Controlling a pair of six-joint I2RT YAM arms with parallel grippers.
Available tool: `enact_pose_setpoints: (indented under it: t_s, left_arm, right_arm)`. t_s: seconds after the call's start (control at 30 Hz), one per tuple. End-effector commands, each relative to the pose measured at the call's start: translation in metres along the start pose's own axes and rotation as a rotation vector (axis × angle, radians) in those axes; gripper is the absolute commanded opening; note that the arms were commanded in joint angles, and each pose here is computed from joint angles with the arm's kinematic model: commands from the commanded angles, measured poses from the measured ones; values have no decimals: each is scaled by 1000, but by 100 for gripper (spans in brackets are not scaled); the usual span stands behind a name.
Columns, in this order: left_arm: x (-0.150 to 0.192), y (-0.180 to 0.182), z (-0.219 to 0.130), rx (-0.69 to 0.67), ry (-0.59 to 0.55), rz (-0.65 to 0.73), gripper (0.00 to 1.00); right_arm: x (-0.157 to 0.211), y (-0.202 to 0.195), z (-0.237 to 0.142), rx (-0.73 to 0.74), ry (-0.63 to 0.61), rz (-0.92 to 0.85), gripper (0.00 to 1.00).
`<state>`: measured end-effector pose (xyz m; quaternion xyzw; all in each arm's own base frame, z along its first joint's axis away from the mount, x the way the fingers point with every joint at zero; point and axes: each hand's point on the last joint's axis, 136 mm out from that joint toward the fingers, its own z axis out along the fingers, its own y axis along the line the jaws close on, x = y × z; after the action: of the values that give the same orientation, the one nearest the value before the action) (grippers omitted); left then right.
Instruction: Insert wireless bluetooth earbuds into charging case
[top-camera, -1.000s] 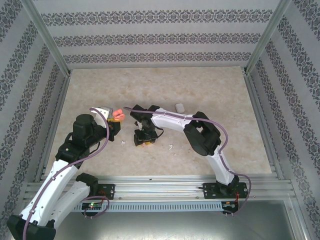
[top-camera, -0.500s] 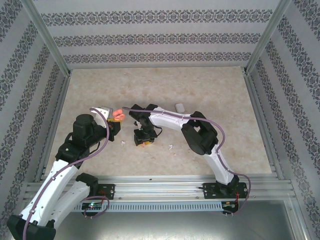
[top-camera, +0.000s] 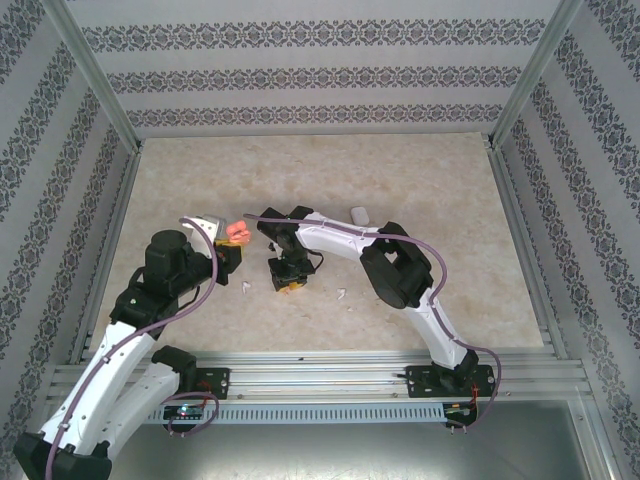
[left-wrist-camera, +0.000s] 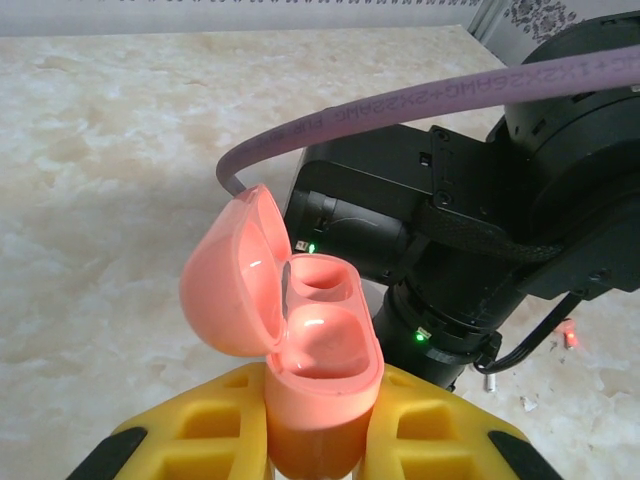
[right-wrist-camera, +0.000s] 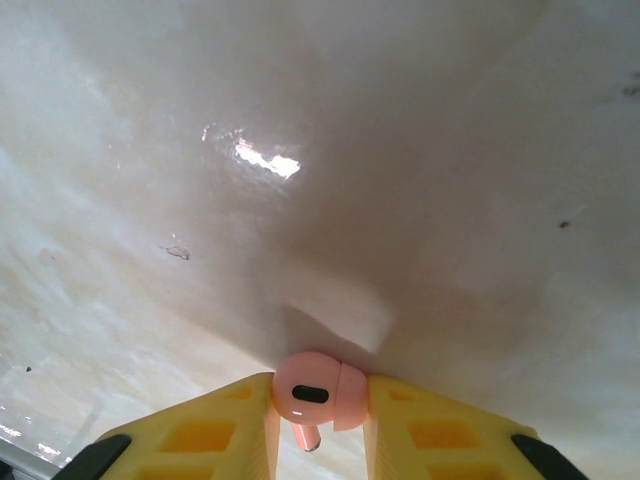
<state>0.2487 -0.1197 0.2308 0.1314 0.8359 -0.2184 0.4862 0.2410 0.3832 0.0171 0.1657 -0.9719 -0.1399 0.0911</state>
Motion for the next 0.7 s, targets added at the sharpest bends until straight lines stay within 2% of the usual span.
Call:
enact_pose_setpoints:
  t_s: [0.0, 0.3, 0.67]
  left_arm:
    - [2, -4, -3, 25, -5, 15, 0]
    - [0, -14, -1, 89, -26, 20, 0]
    - [-17, -35, 1, 223, -144, 62, 0]
  right_arm:
    - [-9, -4, 2, 13, -55, -34, 25]
    - [-20, -11, -42, 17, -228, -56, 23]
    - [-25, -6, -96, -40, -442, -58, 22]
